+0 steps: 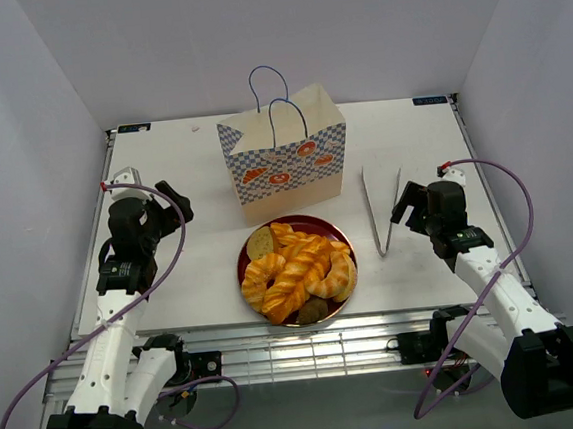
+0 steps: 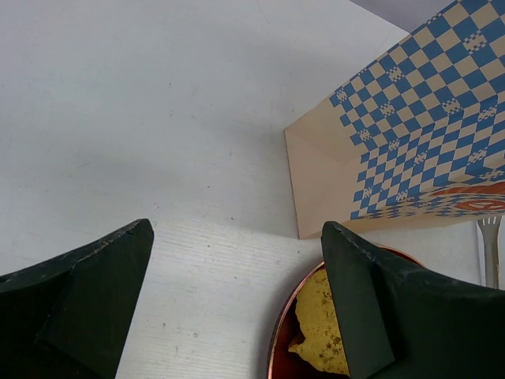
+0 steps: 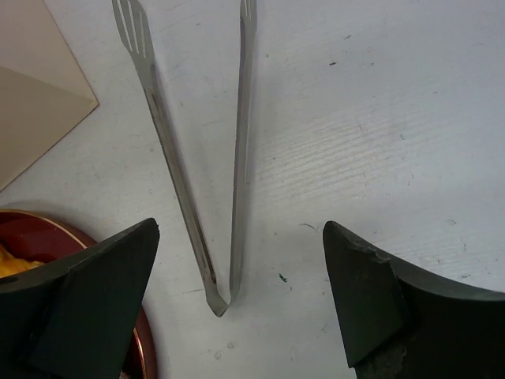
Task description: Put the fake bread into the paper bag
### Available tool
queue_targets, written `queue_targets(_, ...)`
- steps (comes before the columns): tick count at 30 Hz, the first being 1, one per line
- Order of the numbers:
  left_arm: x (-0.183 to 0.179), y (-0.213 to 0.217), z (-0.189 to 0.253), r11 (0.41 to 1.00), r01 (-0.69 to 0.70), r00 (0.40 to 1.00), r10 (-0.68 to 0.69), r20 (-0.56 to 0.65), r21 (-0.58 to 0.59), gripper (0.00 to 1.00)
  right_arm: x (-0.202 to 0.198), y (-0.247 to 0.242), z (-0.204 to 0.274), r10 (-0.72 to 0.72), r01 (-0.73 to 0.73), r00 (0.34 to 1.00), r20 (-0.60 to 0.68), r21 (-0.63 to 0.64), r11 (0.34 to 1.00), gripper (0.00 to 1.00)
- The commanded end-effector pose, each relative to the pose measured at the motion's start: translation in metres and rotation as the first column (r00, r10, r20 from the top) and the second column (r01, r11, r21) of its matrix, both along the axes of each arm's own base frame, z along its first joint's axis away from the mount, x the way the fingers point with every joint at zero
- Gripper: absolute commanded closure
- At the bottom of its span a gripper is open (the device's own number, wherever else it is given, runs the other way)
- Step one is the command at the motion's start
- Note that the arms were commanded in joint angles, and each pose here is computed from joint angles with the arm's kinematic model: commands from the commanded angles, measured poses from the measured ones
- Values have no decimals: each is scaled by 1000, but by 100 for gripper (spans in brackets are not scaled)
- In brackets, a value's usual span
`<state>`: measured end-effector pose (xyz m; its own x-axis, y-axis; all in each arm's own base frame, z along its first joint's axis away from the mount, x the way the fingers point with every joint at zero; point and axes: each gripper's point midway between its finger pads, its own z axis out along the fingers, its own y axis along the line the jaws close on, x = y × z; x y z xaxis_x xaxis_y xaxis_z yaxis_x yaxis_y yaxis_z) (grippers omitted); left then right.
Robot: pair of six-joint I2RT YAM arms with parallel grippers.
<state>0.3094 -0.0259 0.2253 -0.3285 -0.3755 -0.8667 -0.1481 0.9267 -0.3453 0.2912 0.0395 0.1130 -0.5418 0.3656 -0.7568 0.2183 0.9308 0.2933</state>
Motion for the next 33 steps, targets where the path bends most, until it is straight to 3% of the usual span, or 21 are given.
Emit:
queue_targets(1, 2, 0, 13, 1000, -7, 1000, 7, 22, -7, 2, 5, 2, 11, 19, -19, 999, 38, -6, 1000, 10)
queue_targets(6, 1, -2, 17, 1000, 4, 999, -3, 33, -12, 2, 3, -5, 10, 22, -19, 999, 39, -62, 998, 10)
queue_targets(10, 0, -5, 20, 999, 23, 999, -22, 46, -23, 2, 0, 3, 9, 152, -149, 988, 16, -118, 982, 10)
queue_targets(20, -3, -12, 24, 997, 61, 997, -59, 58, -37, 2, -3, 38, -9, 351, -352, 936, -24, -65, 934, 10)
queue_targets(33, -4, -16, 27, 996, 82, 995, -79, 68, -44, 2, 9, 54, -32, 382, -392, 919, -98, -115, 913, 10)
